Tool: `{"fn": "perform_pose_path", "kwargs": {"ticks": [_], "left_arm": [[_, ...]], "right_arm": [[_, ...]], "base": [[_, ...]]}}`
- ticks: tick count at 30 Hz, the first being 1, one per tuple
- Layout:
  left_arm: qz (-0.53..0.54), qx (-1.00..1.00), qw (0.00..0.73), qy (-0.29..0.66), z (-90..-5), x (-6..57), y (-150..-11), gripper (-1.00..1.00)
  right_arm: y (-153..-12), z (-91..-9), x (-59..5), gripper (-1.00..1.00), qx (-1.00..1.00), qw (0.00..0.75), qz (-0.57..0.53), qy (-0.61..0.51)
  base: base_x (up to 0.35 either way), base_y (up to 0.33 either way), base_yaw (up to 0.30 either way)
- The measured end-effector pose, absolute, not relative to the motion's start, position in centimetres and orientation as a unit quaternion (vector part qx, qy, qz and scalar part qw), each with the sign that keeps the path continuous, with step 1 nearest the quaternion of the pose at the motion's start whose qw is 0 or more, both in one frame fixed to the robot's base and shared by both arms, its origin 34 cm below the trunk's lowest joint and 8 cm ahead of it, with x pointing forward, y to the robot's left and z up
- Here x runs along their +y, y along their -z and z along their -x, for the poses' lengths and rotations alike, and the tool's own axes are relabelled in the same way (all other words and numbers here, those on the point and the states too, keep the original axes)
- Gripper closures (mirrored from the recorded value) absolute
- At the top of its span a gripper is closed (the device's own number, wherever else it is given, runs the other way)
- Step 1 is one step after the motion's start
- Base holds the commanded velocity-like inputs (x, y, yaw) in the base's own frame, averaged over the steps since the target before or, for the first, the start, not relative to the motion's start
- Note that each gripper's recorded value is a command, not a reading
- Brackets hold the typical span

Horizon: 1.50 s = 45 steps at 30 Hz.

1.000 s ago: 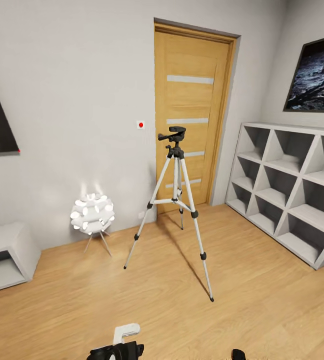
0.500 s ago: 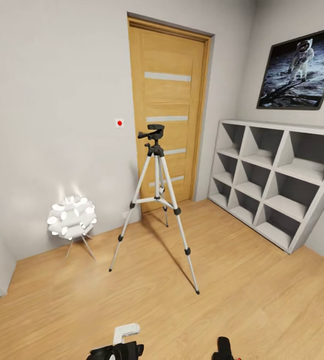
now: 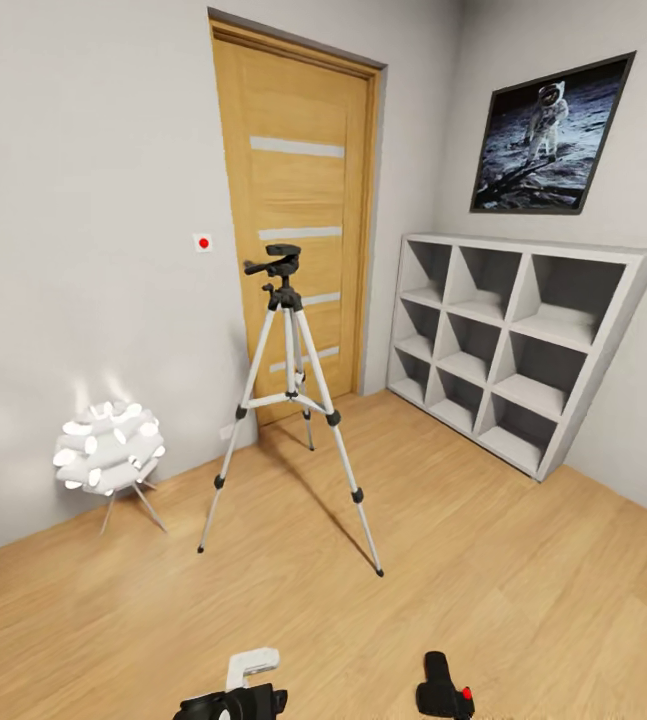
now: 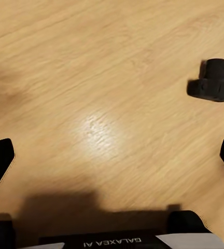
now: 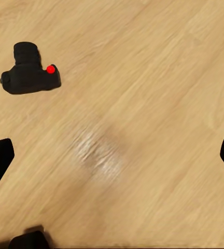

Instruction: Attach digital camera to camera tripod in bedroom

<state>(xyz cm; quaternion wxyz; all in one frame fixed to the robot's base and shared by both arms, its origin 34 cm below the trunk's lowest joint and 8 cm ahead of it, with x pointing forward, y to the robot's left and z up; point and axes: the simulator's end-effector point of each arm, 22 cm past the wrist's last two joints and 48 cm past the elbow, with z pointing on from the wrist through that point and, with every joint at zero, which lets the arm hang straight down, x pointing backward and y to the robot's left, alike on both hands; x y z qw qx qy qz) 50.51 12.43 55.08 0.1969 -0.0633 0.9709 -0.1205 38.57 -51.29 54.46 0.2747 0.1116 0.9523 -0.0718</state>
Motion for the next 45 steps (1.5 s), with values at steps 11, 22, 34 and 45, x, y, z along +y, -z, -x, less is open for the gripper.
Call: {"fn": "perform_pose_path", "kwargs": {"ticks": [11,22,34,45], "left_arm": [[0.063,0.972,0.191,0.12,-50.1,12.4,-54.7,-1.0],[0.064,0.973,0.187,0.119,-49.9,12.4,-54.3,-1.0],[0.064,0.974,0.182,0.119,-49.6,12.4,-54.0,-1.0],[0.062,0.975,0.177,0.118,-49.2,12.3,-53.6,-1.0]], "right_arm": [[-54.3,-38.4,-51.3,-1.0,0.953,0.271,-0.111,0.072],[-54.1,-38.1,-51.4,-1.0,0.955,0.267,-0.111,0.073],[-53.9,-37.9,-51.3,-1.0,0.956,0.263,-0.11,0.074],[-53.6,-37.7,-51.3,-1.0,0.957,0.259,-0.11,0.074]], "base": [[0.012,0.057,-0.242],[0.001,0.013,-0.242],[0.0,0.193,-0.241],[0.0,0.045,-0.242]]}}
